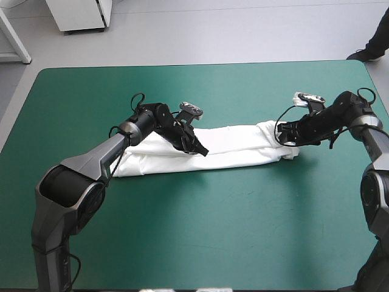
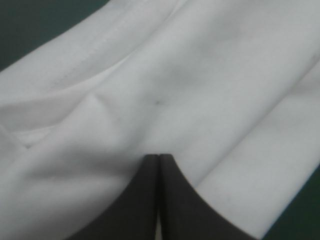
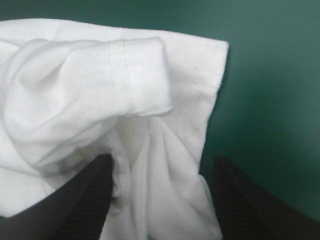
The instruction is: Fold the cloth
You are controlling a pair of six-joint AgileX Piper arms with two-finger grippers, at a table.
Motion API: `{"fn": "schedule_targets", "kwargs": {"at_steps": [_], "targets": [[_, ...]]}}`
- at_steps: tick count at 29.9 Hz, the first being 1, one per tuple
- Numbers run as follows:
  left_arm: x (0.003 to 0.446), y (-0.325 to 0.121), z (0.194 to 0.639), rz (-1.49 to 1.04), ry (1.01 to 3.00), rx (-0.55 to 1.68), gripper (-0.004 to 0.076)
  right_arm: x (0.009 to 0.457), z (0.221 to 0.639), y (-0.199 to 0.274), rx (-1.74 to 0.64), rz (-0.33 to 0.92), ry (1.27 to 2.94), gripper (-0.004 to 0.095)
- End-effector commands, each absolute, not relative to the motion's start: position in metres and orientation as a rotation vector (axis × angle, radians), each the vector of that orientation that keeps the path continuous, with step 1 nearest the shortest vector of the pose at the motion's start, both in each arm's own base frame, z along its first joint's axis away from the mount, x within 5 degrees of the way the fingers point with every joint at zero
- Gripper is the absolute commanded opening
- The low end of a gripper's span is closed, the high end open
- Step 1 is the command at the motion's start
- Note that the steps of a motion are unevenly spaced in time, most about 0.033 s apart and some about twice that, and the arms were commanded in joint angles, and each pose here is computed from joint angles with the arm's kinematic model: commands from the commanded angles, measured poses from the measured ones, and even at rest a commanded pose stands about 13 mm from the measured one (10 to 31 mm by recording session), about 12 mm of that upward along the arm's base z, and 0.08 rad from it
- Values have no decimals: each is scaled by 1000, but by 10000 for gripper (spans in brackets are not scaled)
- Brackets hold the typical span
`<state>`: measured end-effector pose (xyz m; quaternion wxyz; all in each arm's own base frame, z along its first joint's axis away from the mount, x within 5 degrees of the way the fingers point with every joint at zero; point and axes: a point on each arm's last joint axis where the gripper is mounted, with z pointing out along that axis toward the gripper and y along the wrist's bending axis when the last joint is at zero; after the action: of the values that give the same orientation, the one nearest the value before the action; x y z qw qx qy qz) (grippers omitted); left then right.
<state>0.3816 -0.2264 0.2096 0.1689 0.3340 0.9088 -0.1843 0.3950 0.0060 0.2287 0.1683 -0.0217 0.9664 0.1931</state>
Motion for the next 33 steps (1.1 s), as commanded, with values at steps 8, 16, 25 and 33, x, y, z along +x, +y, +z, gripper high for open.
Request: {"fn": "schedule_targets", "kwargs": {"at_steps": [8,16,25,33], "targets": [[377,-225,225,-508,2576,978,-9,406,219,12,-39,677,2736,565],[377,-225,224,-499,2575,983,-9,406,201,41,-127,712,2790,510],[377,-224,224,-489,2577,987,-9,406,189,52,-149,752,2830,0],[377,-222,224,-469,2586,988,-9,405,204,50,-197,780,2836,-13]]}}
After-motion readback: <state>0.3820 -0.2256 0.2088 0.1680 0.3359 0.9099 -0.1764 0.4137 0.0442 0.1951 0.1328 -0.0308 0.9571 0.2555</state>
